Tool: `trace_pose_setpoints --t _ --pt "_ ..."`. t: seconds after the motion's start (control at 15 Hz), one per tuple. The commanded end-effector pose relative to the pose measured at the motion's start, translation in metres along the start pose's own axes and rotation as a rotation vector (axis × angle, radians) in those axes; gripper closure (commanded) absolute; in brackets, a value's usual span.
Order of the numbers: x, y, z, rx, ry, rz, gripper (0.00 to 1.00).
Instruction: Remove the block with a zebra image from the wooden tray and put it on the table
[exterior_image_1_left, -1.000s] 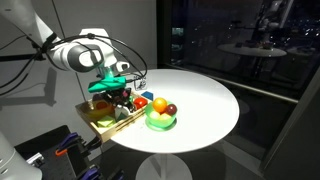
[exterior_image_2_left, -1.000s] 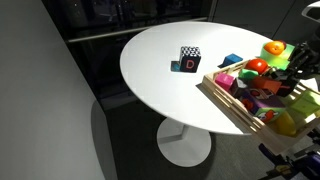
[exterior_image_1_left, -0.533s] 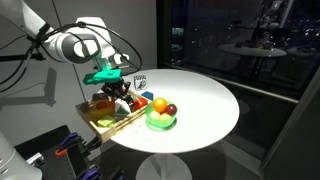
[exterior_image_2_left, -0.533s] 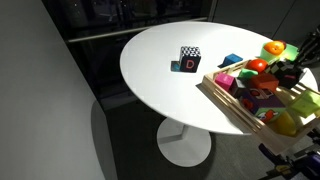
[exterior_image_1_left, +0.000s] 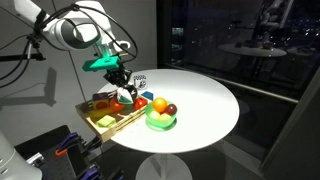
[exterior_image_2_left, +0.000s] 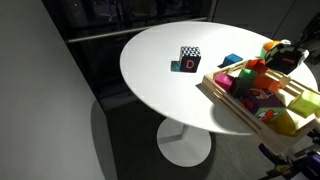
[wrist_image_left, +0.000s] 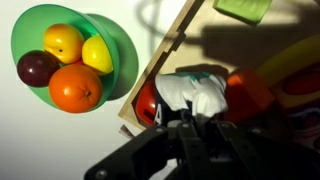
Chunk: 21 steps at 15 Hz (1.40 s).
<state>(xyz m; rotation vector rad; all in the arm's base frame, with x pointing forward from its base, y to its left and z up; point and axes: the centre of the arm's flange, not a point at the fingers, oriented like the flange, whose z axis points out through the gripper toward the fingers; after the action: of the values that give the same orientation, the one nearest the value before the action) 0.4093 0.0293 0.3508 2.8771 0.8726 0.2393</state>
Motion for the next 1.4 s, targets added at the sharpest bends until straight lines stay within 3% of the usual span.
trace_pose_setpoints --t 0.0,0.73,1.33 --pt "0.03 0.0 -0.013 -0.01 0.011 0.078 0.94" --pt "0.106 0.005 -0.007 -0.07 0.042 0.336 0.94" --pt "0.138 0.026 0.002 -0.122 0.061 0.579 0.94"
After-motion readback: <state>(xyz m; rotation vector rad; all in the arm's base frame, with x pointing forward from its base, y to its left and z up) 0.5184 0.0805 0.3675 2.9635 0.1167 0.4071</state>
